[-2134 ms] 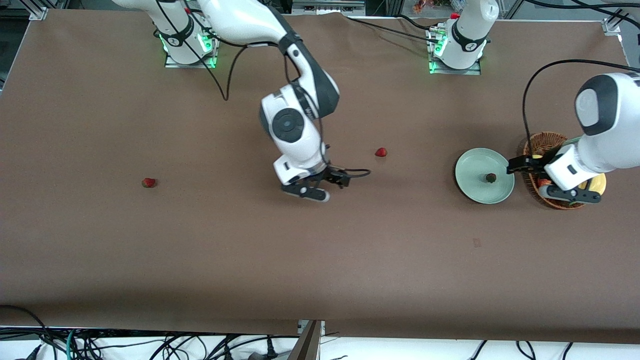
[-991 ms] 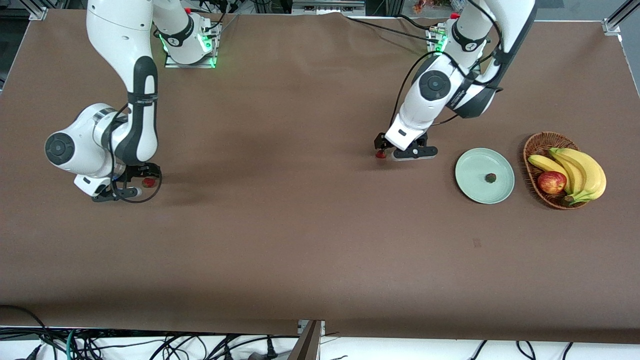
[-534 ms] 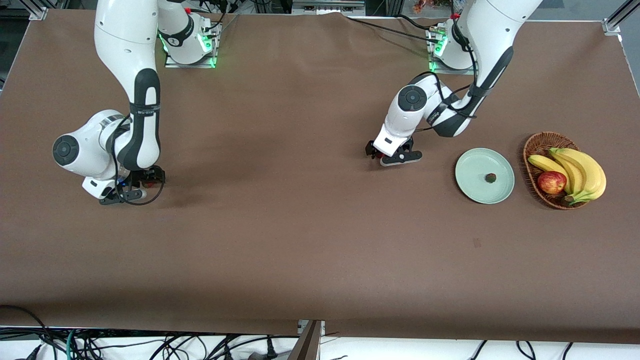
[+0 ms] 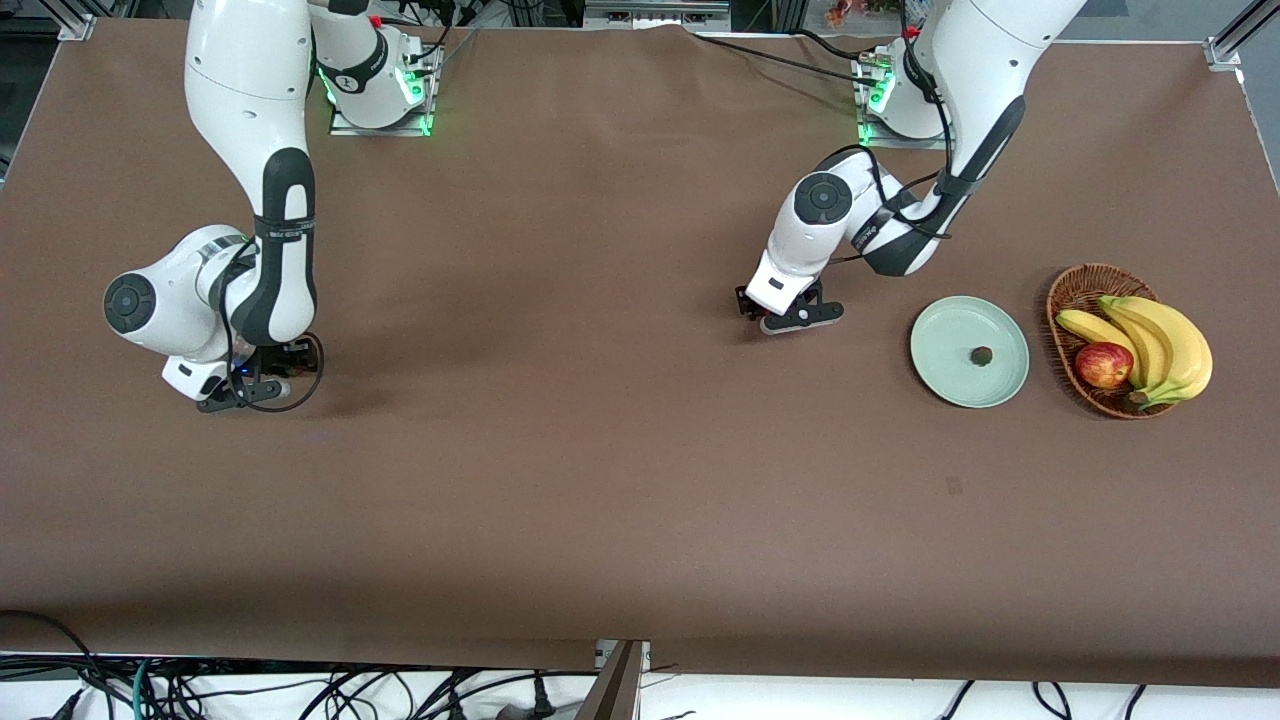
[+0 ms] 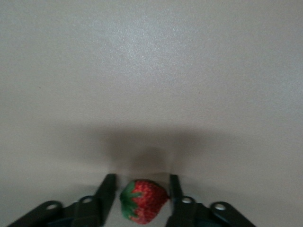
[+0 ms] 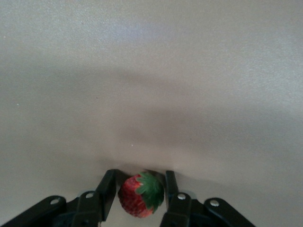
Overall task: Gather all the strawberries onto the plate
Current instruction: 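Grasp the second strawberry with the left gripper while the right gripper grasps the third, then place the strawberry on the plate while the right gripper carries the third, then release the third strawberry on the table with the right gripper, then grasp the third strawberry with the left gripper while the right gripper retracts, then place the third strawberry on the plate with the left gripper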
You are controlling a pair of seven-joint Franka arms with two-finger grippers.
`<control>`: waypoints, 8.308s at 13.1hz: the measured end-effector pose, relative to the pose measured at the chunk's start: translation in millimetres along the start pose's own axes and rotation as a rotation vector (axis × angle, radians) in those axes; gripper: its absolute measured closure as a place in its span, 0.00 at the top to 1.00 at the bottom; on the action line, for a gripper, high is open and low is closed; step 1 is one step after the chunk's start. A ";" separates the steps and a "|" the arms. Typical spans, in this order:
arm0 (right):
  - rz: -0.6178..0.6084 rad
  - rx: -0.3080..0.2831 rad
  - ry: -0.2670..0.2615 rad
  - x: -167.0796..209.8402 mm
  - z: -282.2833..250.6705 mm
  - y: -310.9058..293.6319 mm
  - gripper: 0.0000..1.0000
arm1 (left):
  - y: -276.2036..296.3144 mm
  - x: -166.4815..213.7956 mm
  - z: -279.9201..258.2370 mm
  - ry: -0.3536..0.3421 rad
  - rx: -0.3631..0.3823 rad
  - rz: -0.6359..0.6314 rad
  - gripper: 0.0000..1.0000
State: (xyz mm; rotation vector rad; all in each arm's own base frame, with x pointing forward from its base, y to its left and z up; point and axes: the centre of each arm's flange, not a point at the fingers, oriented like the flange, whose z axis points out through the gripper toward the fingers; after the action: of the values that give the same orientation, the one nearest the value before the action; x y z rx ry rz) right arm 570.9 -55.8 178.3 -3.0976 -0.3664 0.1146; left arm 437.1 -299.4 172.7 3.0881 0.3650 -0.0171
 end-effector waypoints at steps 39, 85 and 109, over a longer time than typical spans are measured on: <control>0.667 0.257 0.226 99.3 -74.1 -633.6 1.00 | -285.1 213.6 -161.9 0.003 0.033 0.277 1.00; 0.231 -0.048 0.087 -18.0 -431.7 -153.1 1.00 | 68.6 29.0 -35.3 -0.001 0.024 -0.123 0.33; 0.228 -0.047 0.065 -7.0 -418.2 -152.3 1.00 | -286.0 211.2 -78.6 -0.148 0.023 0.255 0.74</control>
State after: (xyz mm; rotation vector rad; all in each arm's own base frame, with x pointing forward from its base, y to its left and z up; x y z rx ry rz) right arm 560.3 85.9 600.2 -3.1684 -0.0133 0.0083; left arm 576.4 30.4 239.5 3.1047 -0.0358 -0.2431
